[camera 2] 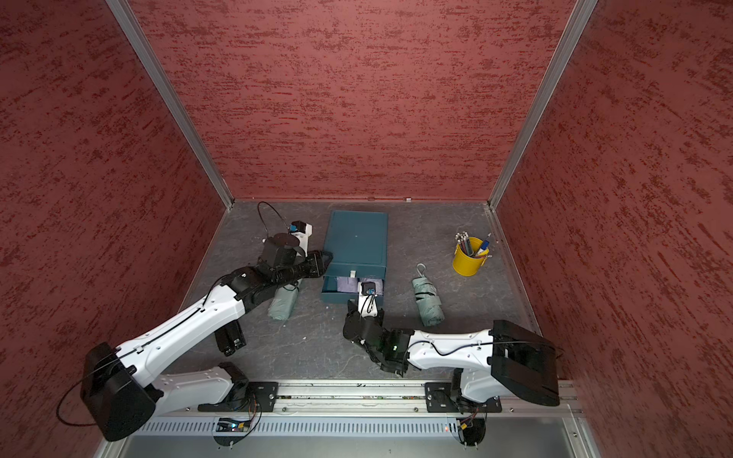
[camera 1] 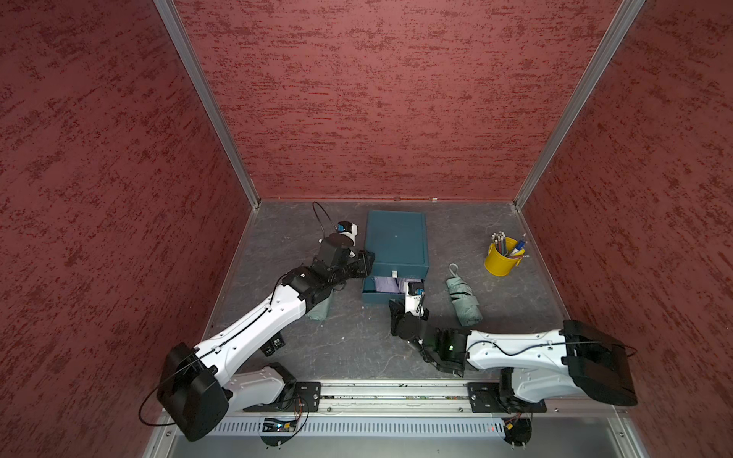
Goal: Place the umbrella in the drawer by color
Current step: Close the drawer in the storage box, then open the drawer in the storage box.
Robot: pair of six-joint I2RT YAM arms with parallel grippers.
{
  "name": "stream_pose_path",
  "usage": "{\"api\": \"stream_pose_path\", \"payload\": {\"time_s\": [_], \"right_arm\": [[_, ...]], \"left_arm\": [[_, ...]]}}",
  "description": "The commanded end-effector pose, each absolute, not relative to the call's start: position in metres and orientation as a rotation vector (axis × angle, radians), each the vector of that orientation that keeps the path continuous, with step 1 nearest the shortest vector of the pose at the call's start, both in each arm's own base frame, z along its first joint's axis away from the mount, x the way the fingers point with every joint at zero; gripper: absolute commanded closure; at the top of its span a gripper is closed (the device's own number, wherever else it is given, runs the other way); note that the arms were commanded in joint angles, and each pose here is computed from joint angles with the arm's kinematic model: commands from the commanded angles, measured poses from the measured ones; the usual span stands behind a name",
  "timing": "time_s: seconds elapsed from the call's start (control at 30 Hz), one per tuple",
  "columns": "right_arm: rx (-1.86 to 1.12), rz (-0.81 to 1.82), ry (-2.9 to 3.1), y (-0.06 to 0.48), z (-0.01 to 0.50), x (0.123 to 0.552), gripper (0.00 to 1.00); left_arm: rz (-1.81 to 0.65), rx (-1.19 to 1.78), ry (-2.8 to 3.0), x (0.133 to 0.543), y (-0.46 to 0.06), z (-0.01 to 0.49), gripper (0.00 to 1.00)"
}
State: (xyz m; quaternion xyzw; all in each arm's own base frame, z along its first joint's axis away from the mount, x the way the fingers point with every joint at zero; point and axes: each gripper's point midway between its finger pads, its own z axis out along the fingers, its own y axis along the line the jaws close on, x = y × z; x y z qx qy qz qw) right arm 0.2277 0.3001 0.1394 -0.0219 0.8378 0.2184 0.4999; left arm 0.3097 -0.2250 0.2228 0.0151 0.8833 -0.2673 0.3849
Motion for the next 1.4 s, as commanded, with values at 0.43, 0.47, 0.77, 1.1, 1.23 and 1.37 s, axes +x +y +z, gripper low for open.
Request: {"api": "stream_pose_path", "payload": {"time_s": [0.43,0.47,0.77,1.1,1.23,1.37], "right_arm": [[0.121,0.676,1.98,0.304,0.136,0.289,0.79],[0.13,0.68,1.982,0.304,0.135,0.29,0.75],[0.186,0.708,2.013,0.289,0.126,0.279,0.35],[0.151,0.707,2.116,0.253,0.137,0.239,0.37],[0.156,0.73,2.133,0.233,0.141,0.223,0.38],[0.167,0.783,2.149,0.227,0.137,0.213,0.36]], "left_arm": [[-0.526,0.141,2.61,0.242,-0.198,0.136,0.57],[-0.524,0.14,2.611,0.241,-0.198,0.135,0.57],[-0.551,0.107,2.596,0.241,-0.198,0.142,0.54],[-0.567,-0.006,2.484,0.262,-0.188,0.179,0.43],[-0.619,-0.054,2.433,0.267,-0.18,0.198,0.41],[-0.672,-0.098,2.37,0.267,-0.172,0.215,0.39]]}}
